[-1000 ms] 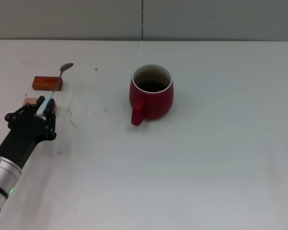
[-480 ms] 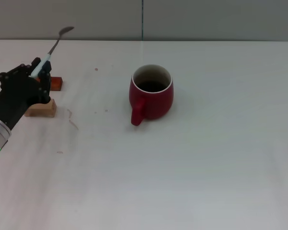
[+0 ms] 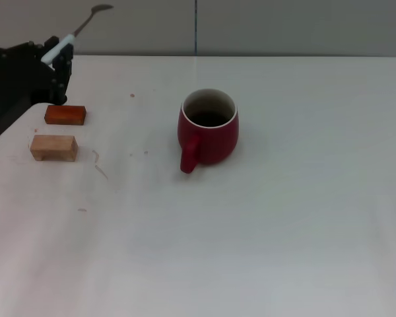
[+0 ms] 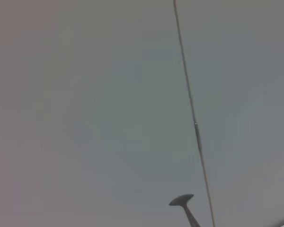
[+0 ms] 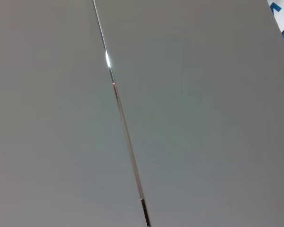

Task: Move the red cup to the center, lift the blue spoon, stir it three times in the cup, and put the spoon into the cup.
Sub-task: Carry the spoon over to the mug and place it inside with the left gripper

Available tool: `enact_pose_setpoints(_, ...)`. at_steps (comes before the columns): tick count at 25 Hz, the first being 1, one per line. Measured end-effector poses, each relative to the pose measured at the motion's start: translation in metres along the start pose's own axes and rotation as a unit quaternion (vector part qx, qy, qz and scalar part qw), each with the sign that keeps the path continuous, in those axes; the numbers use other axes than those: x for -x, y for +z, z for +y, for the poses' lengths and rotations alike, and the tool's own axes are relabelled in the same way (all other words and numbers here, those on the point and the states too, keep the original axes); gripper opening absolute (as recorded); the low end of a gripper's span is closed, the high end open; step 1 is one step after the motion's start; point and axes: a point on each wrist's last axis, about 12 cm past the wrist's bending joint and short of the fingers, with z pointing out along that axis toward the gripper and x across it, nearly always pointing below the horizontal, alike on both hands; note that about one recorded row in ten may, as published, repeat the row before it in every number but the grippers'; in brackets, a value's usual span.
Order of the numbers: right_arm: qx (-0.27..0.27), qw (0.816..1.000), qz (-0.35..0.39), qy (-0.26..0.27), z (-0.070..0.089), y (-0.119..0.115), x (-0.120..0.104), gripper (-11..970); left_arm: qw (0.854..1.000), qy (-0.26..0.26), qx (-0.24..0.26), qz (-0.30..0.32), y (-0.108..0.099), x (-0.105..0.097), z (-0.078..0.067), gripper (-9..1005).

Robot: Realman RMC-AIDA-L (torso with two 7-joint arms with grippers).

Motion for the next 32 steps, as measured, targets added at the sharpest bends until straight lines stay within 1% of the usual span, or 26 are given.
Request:
enact_pose_setpoints(1, 0.000, 1.000, 0.000, 0.000, 0.000, 0.000, 0.000, 817, 1.000, 0.003, -0.005, 0.000, 0.000, 0.008, 0.000, 170)
enact_pose_setpoints(2, 0.000, 1.000, -0.001, 0.000, 0.000, 0.000, 0.000, 817, 1.000, 0.012, -0.014, 0.008, 0.001, 0.021, -0.001, 170)
enact_pose_setpoints(4, 0.001, 1.000, -0.002, 0.000, 0.000, 0.000, 0.000, 817, 1.000, 0.016, -0.015, 0.012, 0.001, 0.025, -0.001, 170)
enact_pose_setpoints(6, 0.001, 1.000, -0.004, -0.001, 0.000, 0.000, 0.001, 817, 0.999, 0.034, -0.018, 0.023, 0.004, 0.036, -0.002, 170)
enact_pose_setpoints(7, 0.001, 1.000, -0.004, -0.001, 0.000, -0.001, 0.001, 817, 0.998, 0.051, -0.022, 0.029, 0.006, 0.044, -0.004, 170)
enact_pose_setpoints(8, 0.001, 1.000, -0.004, -0.001, 0.000, -0.001, 0.001, 817, 0.998, 0.051, -0.022, 0.029, 0.006, 0.044, -0.004, 170)
enact_pose_setpoints(11, 0.001, 1.000, -0.004, -0.001, -0.001, -0.001, 0.001, 817, 0.995, 0.086, -0.031, 0.044, 0.012, 0.055, -0.010, 170)
enact_pose_setpoints(12, 0.000, 1.000, -0.004, -0.001, -0.001, -0.001, 0.001, 817, 0.991, 0.113, -0.036, 0.054, 0.018, 0.064, -0.013, 170)
enact_pose_setpoints(13, 0.000, 1.000, -0.004, -0.001, -0.001, -0.001, 0.001, 817, 0.991, 0.113, -0.036, 0.054, 0.018, 0.064, -0.013, 170)
enact_pose_setpoints(17, 0.001, 1.000, -0.004, -0.001, -0.001, -0.001, 0.001, 817, 0.987, 0.142, -0.049, 0.061, 0.031, 0.081, -0.016, 170)
enact_pose_setpoints(18, 0.001, 1.000, -0.004, -0.001, -0.001, -0.001, 0.001, 817, 0.987, 0.142, -0.049, 0.061, 0.031, 0.081, -0.016, 170)
enact_pose_setpoints(22, 0.000, 1.000, -0.004, 0.000, 0.000, -0.001, 0.001, 817, 0.982, 0.157, -0.080, 0.066, 0.042, 0.095, -0.013, 170)
enact_pose_setpoints(26, -0.001, 1.000, -0.004, 0.000, 0.000, -0.002, 0.001, 816, 0.979, 0.165, -0.096, 0.071, 0.045, 0.103, -0.010, 170)
enact_pose_setpoints(27, -0.001, 1.000, -0.004, 0.000, -0.001, -0.002, 0.001, 816, 0.976, 0.171, -0.112, 0.077, 0.046, 0.108, -0.005, 170)
enact_pose_setpoints(28, -0.001, 1.000, -0.004, 0.000, -0.001, -0.002, 0.001, 816, 0.976, 0.171, -0.112, 0.077, 0.046, 0.108, -0.005, 170)
enact_pose_setpoints(29, -0.001, 1.000, -0.004, 0.000, -0.001, -0.002, 0.001, 816, 0.974, 0.173, -0.120, 0.079, 0.046, 0.110, -0.001, 170)
enact_pose_setpoints(32, -0.001, 1.000, -0.006, 0.000, -0.001, -0.002, 0.002, 816, 0.969, 0.184, -0.143, 0.087, 0.048, 0.115, 0.001, 170)
